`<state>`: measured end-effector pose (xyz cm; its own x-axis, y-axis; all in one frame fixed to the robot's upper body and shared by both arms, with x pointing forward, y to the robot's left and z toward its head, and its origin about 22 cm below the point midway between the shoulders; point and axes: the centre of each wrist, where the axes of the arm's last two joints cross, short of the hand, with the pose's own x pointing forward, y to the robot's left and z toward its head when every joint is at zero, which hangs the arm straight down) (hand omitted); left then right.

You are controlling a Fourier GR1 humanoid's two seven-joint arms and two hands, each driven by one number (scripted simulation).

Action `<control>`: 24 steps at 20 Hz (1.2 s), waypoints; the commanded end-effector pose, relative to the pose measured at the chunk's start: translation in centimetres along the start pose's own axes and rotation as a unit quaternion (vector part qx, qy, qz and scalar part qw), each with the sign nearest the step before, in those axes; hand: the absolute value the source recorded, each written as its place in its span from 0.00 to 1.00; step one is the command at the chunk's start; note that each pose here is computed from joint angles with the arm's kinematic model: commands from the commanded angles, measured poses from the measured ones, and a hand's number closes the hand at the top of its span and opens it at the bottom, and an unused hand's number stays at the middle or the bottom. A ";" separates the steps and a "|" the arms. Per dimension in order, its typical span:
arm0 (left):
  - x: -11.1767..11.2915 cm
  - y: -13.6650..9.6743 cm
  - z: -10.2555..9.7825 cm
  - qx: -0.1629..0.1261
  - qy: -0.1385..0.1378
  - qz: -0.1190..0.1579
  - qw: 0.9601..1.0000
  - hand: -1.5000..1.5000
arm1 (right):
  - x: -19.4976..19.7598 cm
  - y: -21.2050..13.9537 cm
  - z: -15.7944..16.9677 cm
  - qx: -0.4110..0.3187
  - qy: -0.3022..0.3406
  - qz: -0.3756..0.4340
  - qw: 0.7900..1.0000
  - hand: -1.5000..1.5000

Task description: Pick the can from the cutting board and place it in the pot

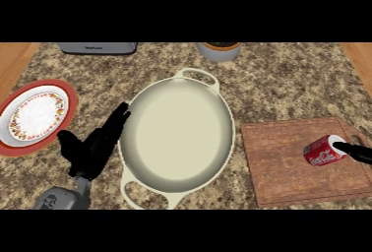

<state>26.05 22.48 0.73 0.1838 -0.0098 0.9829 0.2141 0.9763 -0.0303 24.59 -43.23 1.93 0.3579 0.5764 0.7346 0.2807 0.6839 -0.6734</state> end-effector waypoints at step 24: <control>-0.1 -0.3 3.3 -0.023 0.024 0.034 0.999 0.50 | 21.7 -3.9 5.7 0.149 0.147 0.161 0.964 0.00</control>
<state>23.61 22.30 1.69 0.2458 0.0480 0.9681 0.2531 0.9609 -0.1119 26.11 -33.50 20.24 0.5656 0.6949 0.4441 -0.1001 0.5924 -0.7994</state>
